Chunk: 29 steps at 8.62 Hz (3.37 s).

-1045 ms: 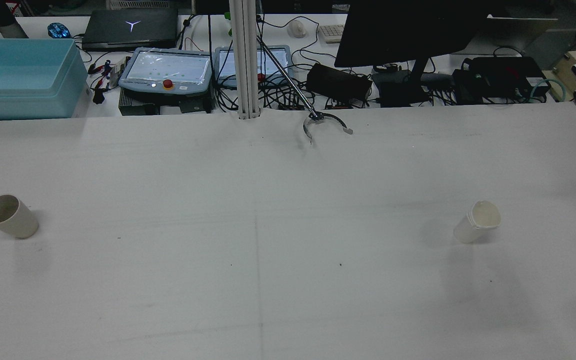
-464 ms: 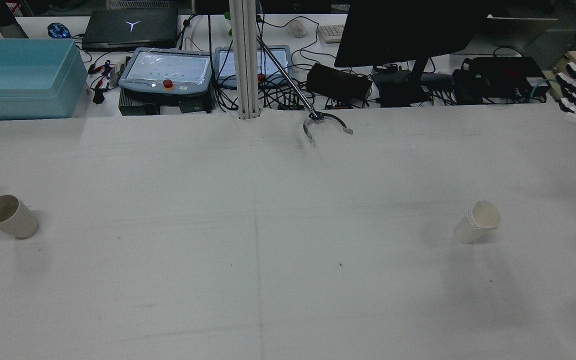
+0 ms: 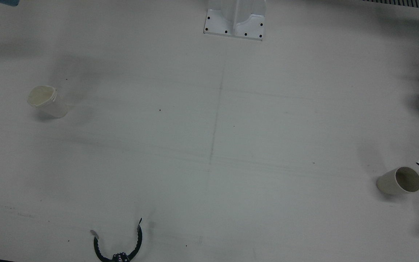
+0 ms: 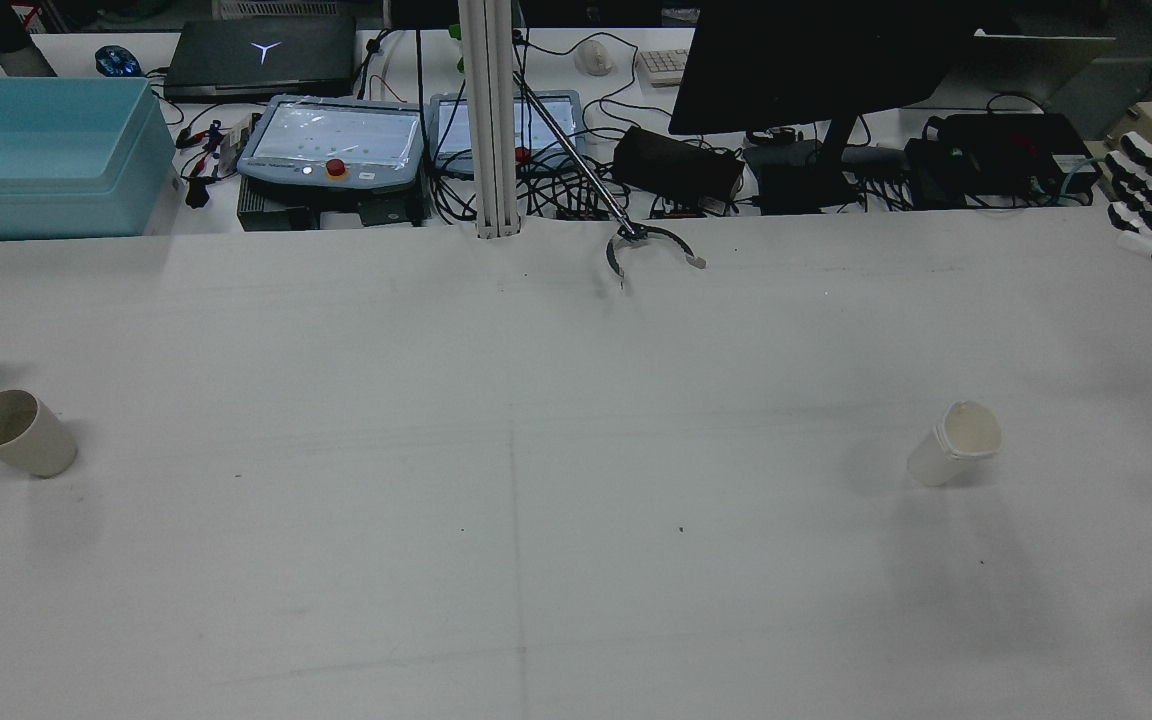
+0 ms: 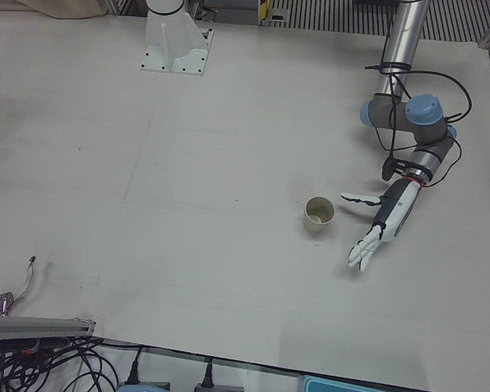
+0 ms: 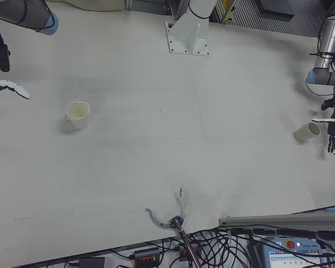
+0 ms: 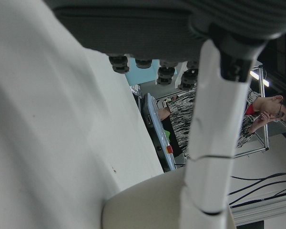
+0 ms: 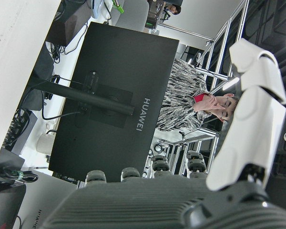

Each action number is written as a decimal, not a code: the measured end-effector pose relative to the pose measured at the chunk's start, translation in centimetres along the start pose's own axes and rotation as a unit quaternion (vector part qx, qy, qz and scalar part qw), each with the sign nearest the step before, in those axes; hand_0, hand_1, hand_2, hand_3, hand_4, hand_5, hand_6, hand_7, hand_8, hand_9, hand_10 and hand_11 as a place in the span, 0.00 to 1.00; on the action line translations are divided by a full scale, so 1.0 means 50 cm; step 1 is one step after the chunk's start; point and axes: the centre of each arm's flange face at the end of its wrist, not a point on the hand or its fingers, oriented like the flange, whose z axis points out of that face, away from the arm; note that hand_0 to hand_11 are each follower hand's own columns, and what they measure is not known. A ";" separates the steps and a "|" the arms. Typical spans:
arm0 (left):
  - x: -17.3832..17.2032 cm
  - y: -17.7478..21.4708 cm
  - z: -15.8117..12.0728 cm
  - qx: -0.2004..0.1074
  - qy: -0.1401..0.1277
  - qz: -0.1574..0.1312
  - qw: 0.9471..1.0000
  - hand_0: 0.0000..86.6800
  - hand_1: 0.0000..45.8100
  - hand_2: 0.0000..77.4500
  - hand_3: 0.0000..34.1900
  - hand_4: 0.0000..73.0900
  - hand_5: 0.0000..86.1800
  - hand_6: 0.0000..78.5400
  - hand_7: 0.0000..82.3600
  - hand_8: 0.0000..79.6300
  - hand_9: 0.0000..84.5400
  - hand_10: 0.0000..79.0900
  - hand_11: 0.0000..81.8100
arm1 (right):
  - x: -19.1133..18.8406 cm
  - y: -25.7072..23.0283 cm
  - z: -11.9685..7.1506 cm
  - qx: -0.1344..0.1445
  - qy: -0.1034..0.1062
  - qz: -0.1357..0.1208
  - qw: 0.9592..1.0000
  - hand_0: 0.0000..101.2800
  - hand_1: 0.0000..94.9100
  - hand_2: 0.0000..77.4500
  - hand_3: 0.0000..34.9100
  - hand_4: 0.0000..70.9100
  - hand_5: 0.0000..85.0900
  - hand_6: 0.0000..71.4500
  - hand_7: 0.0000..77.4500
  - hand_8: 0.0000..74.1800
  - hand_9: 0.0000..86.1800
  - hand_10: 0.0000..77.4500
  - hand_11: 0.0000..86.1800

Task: Pour water

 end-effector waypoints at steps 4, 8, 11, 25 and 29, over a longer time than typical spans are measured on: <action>-0.025 0.045 0.052 -0.013 -0.012 0.001 1.000 0.89 0.56 0.01 0.00 0.27 0.00 0.12 0.08 0.01 0.01 0.03 0.08 | 0.013 0.001 0.001 0.000 0.004 0.000 1.000 0.47 0.21 0.30 0.35 0.00 0.06 0.11 0.05 0.01 0.01 0.00 0.01; -0.050 0.094 0.084 -0.023 -0.023 -0.005 0.999 0.92 0.55 0.01 0.00 0.28 0.00 0.13 0.09 0.01 0.01 0.03 0.08 | 0.019 0.003 0.002 -0.001 0.007 0.000 1.000 0.47 0.20 0.28 0.35 0.00 0.05 0.10 0.02 0.01 0.01 0.00 0.01; -0.058 0.119 0.108 -0.028 -0.028 -0.007 0.999 0.89 0.54 0.01 0.00 0.30 0.00 0.13 0.09 0.01 0.01 0.03 0.08 | 0.021 -0.001 -0.001 0.001 0.009 0.000 1.000 0.47 0.20 0.29 0.34 0.00 0.05 0.11 0.02 0.01 0.01 0.00 0.01; -0.029 0.219 0.166 -0.024 -0.028 -0.046 0.998 0.92 0.76 0.00 0.00 0.30 0.70 0.15 0.14 0.03 0.01 0.06 0.11 | 0.019 -0.004 -0.002 0.001 0.008 0.013 1.000 0.47 0.20 0.27 0.35 0.00 0.05 0.08 0.01 0.01 0.01 0.00 0.01; 0.024 0.350 0.191 -0.008 -0.036 -0.100 0.994 0.92 0.71 0.22 0.00 0.30 0.70 0.15 0.14 0.03 0.01 0.06 0.13 | 0.053 -0.037 -0.012 -0.024 0.022 0.020 0.999 0.48 0.25 0.35 0.35 0.00 0.06 0.08 0.01 0.01 0.01 0.00 0.01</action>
